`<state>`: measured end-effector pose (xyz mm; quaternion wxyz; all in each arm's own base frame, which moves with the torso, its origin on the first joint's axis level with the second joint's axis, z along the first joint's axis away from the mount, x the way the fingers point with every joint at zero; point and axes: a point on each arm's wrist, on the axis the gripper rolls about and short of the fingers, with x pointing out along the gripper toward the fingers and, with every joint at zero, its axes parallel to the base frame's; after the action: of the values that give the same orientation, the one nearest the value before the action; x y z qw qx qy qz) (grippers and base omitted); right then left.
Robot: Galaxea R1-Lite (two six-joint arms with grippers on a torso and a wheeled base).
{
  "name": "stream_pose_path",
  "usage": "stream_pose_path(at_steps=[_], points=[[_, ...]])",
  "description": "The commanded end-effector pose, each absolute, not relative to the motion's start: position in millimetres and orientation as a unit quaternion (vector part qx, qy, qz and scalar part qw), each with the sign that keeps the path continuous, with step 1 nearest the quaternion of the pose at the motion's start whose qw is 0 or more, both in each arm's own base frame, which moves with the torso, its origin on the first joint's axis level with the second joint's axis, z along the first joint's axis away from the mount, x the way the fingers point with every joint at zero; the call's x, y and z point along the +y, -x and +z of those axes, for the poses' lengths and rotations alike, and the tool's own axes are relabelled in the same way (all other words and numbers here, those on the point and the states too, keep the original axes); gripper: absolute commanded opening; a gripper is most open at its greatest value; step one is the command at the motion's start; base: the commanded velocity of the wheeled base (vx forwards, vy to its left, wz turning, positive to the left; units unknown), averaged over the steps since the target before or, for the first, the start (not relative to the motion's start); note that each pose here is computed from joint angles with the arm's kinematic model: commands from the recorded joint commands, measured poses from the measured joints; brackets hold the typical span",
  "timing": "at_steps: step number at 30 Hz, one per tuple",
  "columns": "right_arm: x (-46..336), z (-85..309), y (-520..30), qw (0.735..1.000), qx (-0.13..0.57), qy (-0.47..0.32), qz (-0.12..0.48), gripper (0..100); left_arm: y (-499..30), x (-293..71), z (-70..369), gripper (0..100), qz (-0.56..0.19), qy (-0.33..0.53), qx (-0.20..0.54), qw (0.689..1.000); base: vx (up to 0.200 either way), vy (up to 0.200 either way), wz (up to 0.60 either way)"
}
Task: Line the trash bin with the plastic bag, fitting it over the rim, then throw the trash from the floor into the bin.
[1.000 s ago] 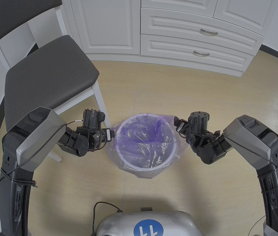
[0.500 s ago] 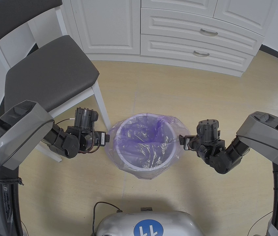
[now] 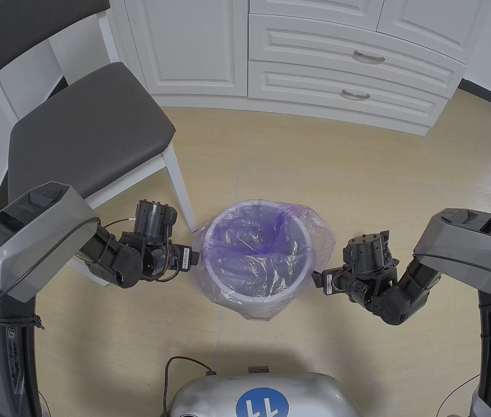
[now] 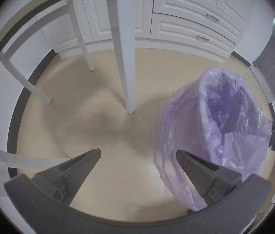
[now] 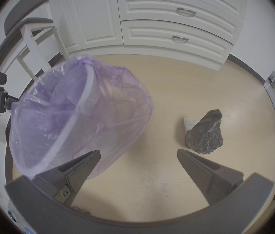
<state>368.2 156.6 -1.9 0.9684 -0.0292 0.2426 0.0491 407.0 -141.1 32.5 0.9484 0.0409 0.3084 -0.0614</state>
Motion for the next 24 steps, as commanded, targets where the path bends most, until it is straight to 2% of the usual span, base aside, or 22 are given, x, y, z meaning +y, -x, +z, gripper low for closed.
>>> stream_pose_path(at_steps=[1, 10, 24], points=[[158, -21, -370, 0.963, 0.26, 0.032, 0.054, 100, -409, -143, 17, 100, -0.064, -0.043, 0.324, 0.943, 0.0, 0.0, 0.0], [159, -50, -388, 0.962, 0.271, 0.008, 0.042, 100, -417, -144, -5, 100, -0.062, -0.047, 0.338, 0.938, 0.0, 0.0, 0.0], [151, -69, -399, 0.96, 0.278, 0.008, 0.025, 100, -434, -147, -45, 100, -0.023, -0.064, 0.347, 0.935, 0.0, 0.0, 0.0]])
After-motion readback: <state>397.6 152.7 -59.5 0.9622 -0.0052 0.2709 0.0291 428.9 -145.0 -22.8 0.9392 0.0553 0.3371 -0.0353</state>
